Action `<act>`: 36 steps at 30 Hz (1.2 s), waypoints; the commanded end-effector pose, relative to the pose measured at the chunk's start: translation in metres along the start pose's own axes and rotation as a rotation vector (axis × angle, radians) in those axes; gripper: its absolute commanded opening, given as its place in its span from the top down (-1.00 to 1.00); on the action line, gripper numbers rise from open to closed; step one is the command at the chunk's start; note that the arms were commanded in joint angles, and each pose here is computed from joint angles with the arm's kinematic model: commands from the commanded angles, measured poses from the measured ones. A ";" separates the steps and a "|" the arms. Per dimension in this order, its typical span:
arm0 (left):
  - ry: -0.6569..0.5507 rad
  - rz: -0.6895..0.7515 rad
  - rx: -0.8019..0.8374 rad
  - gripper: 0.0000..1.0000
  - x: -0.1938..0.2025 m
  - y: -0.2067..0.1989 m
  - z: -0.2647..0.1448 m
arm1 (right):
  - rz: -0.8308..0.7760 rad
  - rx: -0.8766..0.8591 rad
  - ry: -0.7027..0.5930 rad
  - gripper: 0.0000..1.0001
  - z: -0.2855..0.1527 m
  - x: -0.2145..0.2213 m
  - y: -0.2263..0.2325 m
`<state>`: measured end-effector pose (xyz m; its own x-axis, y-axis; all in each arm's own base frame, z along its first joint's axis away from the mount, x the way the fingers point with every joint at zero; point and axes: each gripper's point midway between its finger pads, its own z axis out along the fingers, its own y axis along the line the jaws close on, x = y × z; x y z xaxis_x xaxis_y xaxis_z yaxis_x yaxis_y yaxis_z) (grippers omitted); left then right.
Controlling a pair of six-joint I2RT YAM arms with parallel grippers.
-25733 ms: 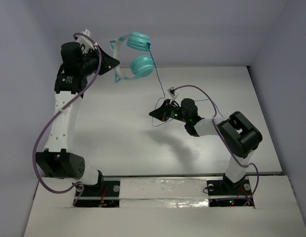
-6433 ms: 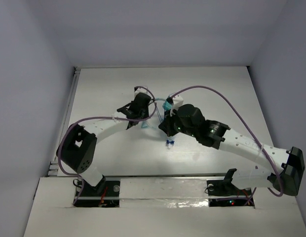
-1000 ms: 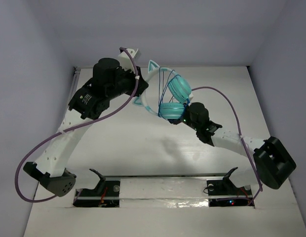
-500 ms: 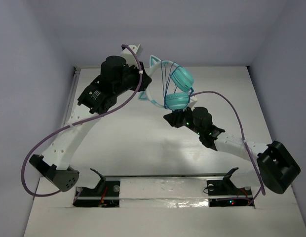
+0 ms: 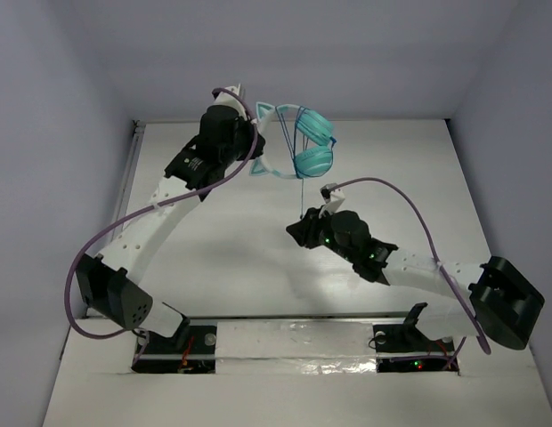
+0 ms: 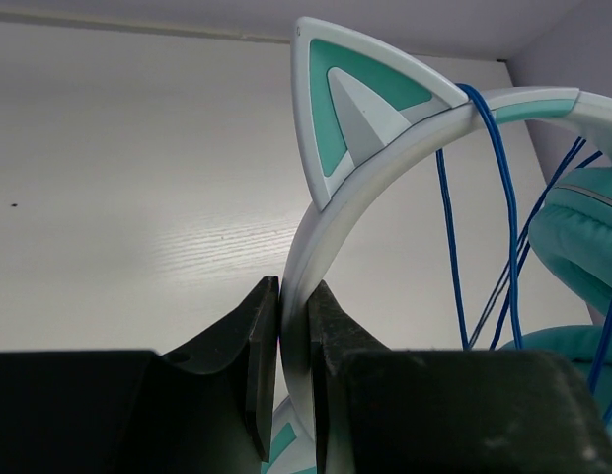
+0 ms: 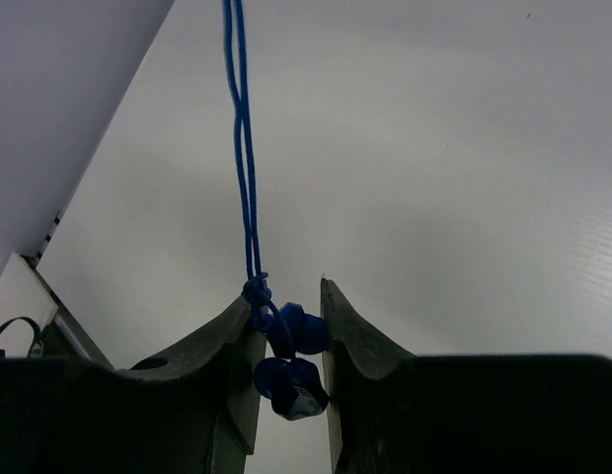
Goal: Wrap the headphones
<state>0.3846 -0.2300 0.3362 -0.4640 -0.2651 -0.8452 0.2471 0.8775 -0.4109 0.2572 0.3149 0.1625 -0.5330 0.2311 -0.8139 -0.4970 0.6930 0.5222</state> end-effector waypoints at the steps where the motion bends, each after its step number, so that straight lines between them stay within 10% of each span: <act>1: -0.245 -0.136 -0.001 1.00 -0.055 -0.003 0.003 | 0.005 0.048 -0.041 1.00 -0.006 -0.008 0.007; 18: -0.148 -0.133 -0.220 1.00 0.053 0.073 0.046 | 0.018 -0.104 0.016 1.00 -0.012 -0.003 0.067; 36: 0.071 -0.102 -0.121 1.00 0.185 0.040 0.057 | 0.183 0.150 -0.149 1.00 0.027 -0.043 0.045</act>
<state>0.3485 -0.2504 0.1184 -0.5975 -0.2349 -0.7667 0.0680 0.9379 -0.3403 0.2609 0.3487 0.1713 -0.5734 0.3226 -0.7531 -0.3205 0.7577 0.5685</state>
